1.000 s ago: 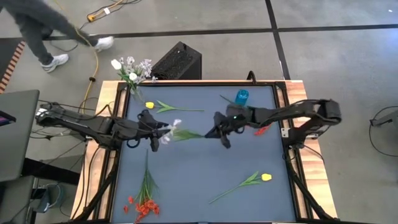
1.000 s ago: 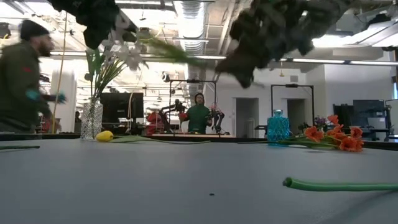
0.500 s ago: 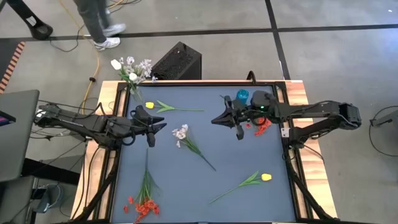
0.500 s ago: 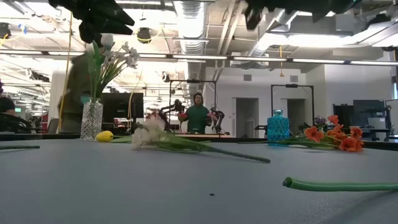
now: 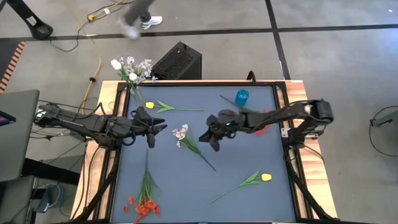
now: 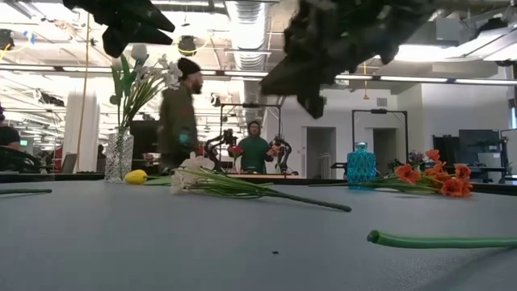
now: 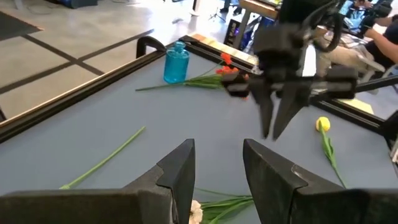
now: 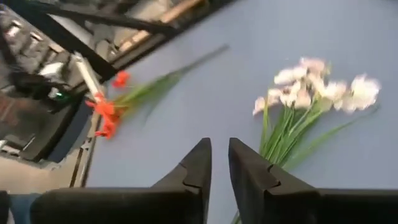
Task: Sort flowers into vase by color
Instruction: Put the white flower into the transparent vase
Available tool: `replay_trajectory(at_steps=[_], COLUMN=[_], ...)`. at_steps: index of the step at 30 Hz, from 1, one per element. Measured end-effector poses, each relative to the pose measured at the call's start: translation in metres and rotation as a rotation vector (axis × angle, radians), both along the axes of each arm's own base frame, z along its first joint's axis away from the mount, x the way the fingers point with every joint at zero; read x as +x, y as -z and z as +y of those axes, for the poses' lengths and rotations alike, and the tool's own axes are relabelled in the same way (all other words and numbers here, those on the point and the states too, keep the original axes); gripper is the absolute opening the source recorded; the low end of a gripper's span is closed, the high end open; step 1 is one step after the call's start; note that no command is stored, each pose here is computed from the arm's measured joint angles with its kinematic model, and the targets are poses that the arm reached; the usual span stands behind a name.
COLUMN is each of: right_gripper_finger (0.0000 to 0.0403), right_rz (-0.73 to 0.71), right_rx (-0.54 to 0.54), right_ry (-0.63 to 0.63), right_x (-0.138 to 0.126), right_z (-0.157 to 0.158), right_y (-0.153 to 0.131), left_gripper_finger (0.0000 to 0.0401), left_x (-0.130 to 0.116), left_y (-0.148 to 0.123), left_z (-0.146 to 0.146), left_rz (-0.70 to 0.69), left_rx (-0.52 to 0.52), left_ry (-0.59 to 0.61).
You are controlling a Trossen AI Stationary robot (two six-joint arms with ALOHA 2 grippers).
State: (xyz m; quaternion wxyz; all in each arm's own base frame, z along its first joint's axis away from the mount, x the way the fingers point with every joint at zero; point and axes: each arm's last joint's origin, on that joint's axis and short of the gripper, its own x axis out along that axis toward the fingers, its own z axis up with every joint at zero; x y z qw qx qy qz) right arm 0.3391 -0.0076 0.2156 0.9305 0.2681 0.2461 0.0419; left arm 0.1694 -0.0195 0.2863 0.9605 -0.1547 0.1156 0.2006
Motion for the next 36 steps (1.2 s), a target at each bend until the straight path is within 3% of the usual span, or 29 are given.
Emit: replay_trajectory(at_steps=[5,9,15,23,30,36], right_gripper_finger=[0.0123,0.0157,0.0167,0.0154,0.0138,0.0062], right_rz=[0.211,0.383,0.578,0.773,0.795,0.766], right_rx=[0.025,-0.024,-0.017,0.074,0.051,-0.019], right_ry=[-0.016,-0.082,0.010,0.173,0.258,0.314], right_x=[0.029,0.045,0.070,0.083,0.085,0.081], right_z=[0.008,0.021,0.040,0.059,0.081,0.091], right_y=[0.014,0.015,0.026,0.063,0.083,0.077], left_gripper_finger=[0.0123,0.0123,0.0123,0.0123,0.0123,0.0123], left_x=[0.000,0.001,0.001,0.001,0.000,0.000], left_y=[0.000,0.001,0.001,0.002,0.005,0.005], left_z=[-0.002,-0.003,-0.005,-0.009,-0.010,-0.010], left_rz=[0.015,0.029,0.053,0.072,0.102,0.103], left_rx=[0.009,0.025,0.082,0.091,0.085,0.086], left_ry=[0.069,0.140,0.230,0.366,0.418,0.417])
